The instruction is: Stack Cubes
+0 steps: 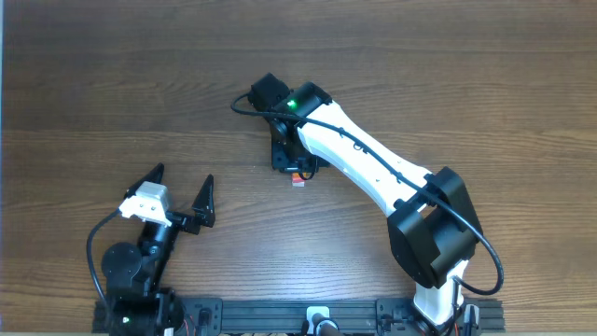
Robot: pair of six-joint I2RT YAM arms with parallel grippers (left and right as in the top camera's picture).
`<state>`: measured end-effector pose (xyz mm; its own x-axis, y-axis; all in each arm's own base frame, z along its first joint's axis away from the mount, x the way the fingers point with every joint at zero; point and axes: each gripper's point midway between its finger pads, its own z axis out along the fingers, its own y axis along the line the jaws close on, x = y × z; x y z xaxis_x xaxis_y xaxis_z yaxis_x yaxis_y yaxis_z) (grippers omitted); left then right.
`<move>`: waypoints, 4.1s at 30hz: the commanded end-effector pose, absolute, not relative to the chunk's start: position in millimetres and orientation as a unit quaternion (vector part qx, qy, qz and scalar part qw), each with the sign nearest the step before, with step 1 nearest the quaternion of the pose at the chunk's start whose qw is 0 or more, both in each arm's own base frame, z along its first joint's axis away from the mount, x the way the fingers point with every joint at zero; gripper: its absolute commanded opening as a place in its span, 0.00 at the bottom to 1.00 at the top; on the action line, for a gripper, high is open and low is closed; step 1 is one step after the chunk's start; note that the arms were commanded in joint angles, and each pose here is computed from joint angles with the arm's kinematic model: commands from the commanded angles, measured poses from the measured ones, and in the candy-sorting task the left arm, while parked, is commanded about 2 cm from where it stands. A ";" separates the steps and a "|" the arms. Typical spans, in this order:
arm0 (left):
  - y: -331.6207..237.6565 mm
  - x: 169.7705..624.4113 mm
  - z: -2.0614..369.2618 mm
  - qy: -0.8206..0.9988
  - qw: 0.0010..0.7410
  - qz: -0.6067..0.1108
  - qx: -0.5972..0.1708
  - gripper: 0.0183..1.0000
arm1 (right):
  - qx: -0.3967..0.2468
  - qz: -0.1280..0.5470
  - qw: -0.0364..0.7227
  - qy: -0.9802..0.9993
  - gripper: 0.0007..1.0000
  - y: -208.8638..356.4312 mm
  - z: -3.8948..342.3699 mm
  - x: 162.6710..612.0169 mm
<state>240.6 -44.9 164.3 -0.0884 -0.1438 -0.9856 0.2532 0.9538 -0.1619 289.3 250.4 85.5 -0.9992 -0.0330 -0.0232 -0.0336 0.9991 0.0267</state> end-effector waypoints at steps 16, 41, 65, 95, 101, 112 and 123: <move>-47.1 239.9 163.0 0.722 0.674 -0.147 0.046 1.00 | -0.015 0.019 0.011 1.000 0.01 252.5 86.1 285.0; -47.1 239.9 163.0 0.722 0.674 -0.147 0.046 1.00 | -0.012 0.015 0.001 1.000 0.01 252.9 77.9 283.2; -47.1 239.9 163.0 0.722 0.674 -0.147 0.046 1.00 | -0.011 0.013 -0.001 1.000 0.88 251.6 77.3 282.5; -47.1 239.9 163.0 0.722 0.674 -0.147 0.046 1.00 | -0.043 -0.004 0.052 0.998 0.99 257.0 57.0 403.3; -47.1 239.9 163.1 0.722 0.674 -0.147 0.046 1.00 | -0.039 -0.010 0.020 0.999 0.97 256.3 22.9 402.1; -47.1 239.9 163.0 0.722 0.674 -0.147 0.046 1.00 | -0.027 -0.012 0.016 0.999 0.74 254.6 16.3 402.8; -47.1 239.9 163.1 0.722 0.674 -0.147 0.046 1.00 | -0.010 -0.011 0.018 1.000 0.59 251.2 16.3 406.3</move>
